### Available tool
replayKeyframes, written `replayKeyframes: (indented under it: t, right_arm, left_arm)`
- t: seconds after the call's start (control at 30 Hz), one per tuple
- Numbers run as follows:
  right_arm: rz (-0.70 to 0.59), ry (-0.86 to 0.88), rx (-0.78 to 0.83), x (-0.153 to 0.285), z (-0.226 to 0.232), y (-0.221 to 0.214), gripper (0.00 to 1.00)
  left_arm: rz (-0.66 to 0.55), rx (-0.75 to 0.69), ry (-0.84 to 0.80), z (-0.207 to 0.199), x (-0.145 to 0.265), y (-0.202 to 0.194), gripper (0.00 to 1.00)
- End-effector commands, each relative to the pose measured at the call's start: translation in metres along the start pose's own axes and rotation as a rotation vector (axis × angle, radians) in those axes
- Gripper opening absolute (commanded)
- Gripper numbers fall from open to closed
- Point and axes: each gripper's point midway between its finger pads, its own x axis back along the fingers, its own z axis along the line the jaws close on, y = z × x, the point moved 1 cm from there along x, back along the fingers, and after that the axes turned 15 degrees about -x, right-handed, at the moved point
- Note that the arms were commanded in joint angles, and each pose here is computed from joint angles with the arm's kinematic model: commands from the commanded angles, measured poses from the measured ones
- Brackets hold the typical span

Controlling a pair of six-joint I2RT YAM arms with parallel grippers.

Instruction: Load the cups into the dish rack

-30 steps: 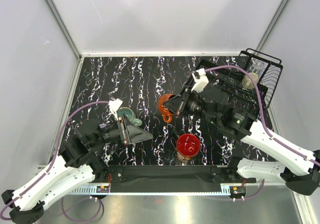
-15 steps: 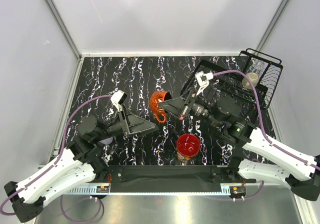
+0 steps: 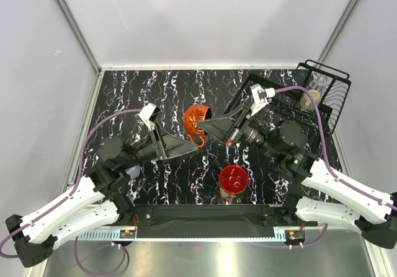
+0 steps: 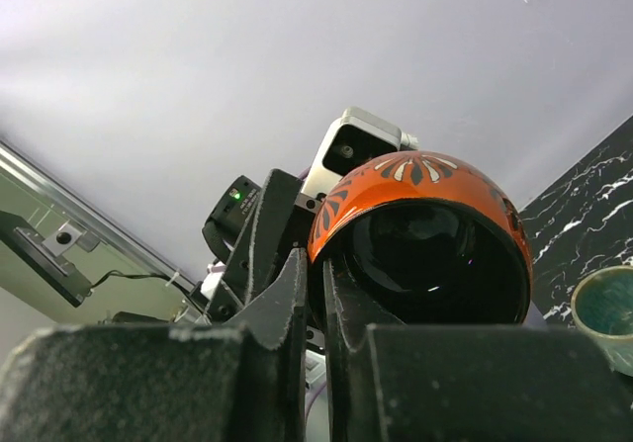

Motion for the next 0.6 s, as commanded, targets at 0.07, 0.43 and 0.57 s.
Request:
replayKeyframes:
  t: [0.07, 0.43, 0.57]
  right_arm:
    - [-0.038, 0.16, -0.003, 0.001, 0.042, 0.01, 0.0]
    - [-0.037, 0.174, -0.022, 0.0, 0.04, 0.004, 0.0]
    - [-0.042, 0.19, -0.031, 0.0, 0.044, 0.004, 0.0]
  left_arm:
    - [-0.067, -0.064, -0.073, -0.025, -0.008, 0.018, 0.68]
    - [-0.135, -0.084, -0.05, -0.021, -0.01, 0.028, 0.52]
    - [-0.153, -0.097, -0.052, -0.023, -0.009, 0.032, 0.48]
